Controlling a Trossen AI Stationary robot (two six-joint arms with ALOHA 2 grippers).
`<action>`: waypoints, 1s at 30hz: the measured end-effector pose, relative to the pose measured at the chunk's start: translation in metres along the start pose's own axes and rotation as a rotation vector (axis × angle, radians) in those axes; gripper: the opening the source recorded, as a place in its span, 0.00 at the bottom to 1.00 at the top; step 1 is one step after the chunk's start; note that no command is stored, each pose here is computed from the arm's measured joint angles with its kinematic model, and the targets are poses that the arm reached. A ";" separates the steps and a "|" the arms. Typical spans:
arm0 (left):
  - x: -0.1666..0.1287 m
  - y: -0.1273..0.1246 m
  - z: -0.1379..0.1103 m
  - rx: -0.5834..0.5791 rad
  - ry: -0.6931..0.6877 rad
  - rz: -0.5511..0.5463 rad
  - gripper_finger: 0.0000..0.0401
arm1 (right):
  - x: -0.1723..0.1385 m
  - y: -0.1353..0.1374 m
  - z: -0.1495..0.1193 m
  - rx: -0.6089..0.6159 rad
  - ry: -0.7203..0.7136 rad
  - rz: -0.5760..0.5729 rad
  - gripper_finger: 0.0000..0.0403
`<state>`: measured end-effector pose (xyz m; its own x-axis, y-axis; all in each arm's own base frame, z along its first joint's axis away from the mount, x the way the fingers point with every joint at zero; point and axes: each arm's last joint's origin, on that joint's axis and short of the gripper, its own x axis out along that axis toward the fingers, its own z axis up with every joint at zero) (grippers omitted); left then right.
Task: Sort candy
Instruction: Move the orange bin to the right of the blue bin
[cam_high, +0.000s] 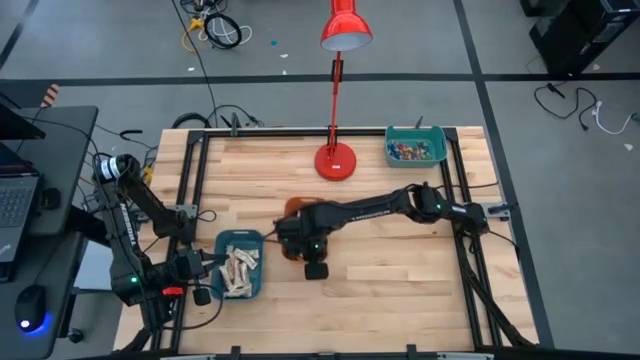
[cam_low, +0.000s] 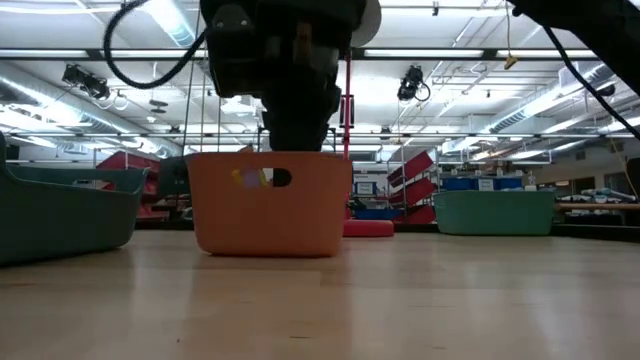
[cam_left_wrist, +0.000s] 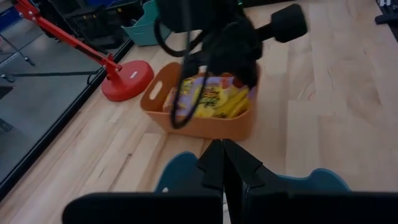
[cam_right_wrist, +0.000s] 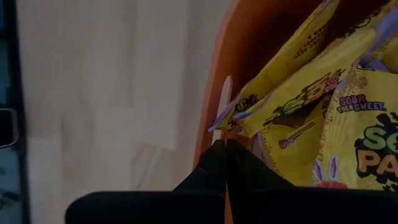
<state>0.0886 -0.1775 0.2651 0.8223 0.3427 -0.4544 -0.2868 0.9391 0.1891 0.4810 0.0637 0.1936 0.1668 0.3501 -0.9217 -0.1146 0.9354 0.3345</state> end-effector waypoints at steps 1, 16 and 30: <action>0.000 0.000 0.000 -0.002 0.000 -0.001 0.00 | 0.002 0.005 -0.001 0.000 0.007 0.004 0.00; 0.000 -0.005 0.001 -0.055 -0.002 -0.029 0.00 | -0.028 0.048 -0.012 0.090 -0.055 -0.285 0.00; 0.000 -0.006 0.001 -0.068 -0.003 -0.035 0.00 | -0.087 0.013 -0.024 0.134 -0.093 -0.655 0.00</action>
<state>0.0907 -0.1833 0.2646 0.8337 0.3099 -0.4571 -0.2908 0.9500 0.1137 0.4418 0.0438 0.2735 0.2448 -0.2946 -0.9237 0.1606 0.9519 -0.2610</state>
